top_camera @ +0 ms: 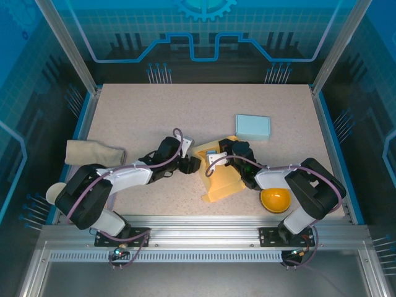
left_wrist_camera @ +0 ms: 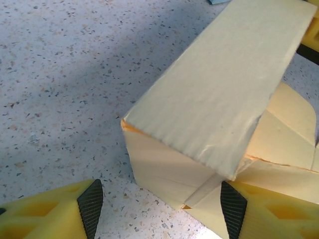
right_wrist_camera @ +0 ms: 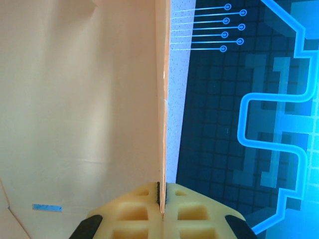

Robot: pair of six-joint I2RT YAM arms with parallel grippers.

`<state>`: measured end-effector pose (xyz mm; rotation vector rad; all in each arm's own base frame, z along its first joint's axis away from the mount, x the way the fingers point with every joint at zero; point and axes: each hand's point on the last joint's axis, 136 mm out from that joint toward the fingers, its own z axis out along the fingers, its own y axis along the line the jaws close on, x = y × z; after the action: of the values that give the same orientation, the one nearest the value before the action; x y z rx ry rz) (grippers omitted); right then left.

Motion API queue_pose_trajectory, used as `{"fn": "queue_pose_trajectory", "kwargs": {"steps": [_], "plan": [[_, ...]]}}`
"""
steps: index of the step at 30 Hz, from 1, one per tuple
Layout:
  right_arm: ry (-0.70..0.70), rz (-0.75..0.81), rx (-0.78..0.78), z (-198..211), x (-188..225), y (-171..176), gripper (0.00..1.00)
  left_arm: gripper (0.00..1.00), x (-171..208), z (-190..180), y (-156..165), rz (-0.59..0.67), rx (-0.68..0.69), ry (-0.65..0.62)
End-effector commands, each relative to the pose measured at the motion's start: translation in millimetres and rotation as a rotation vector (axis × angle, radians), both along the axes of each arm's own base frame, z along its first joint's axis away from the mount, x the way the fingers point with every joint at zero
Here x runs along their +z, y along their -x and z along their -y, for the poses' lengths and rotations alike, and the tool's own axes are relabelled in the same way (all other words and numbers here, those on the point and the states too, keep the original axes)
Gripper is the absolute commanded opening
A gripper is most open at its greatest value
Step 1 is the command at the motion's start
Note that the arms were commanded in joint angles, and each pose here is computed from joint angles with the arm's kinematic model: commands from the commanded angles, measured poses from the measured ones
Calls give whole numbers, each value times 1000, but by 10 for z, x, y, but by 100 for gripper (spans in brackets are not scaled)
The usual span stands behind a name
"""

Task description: Fold the paper box

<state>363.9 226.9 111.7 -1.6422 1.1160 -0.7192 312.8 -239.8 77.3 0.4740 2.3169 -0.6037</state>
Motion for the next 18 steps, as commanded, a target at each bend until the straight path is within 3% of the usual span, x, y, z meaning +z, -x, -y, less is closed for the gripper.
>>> {"fn": "queue_pose_trajectory", "kwargs": {"steps": [1, 10, 18], "plan": [[-21, -44, 19, -39, -34, 27, 0, 70, -35, 134, 163, -23, -122, 10], [-56, -59, -6, 23, -6, -25, 0, 81, -99, 23, 298, -32, -78, 46], [-51, -70, -5, 34, -21, 4, 0, 80, -123, -5, 90, -6, -12, 6]]}}
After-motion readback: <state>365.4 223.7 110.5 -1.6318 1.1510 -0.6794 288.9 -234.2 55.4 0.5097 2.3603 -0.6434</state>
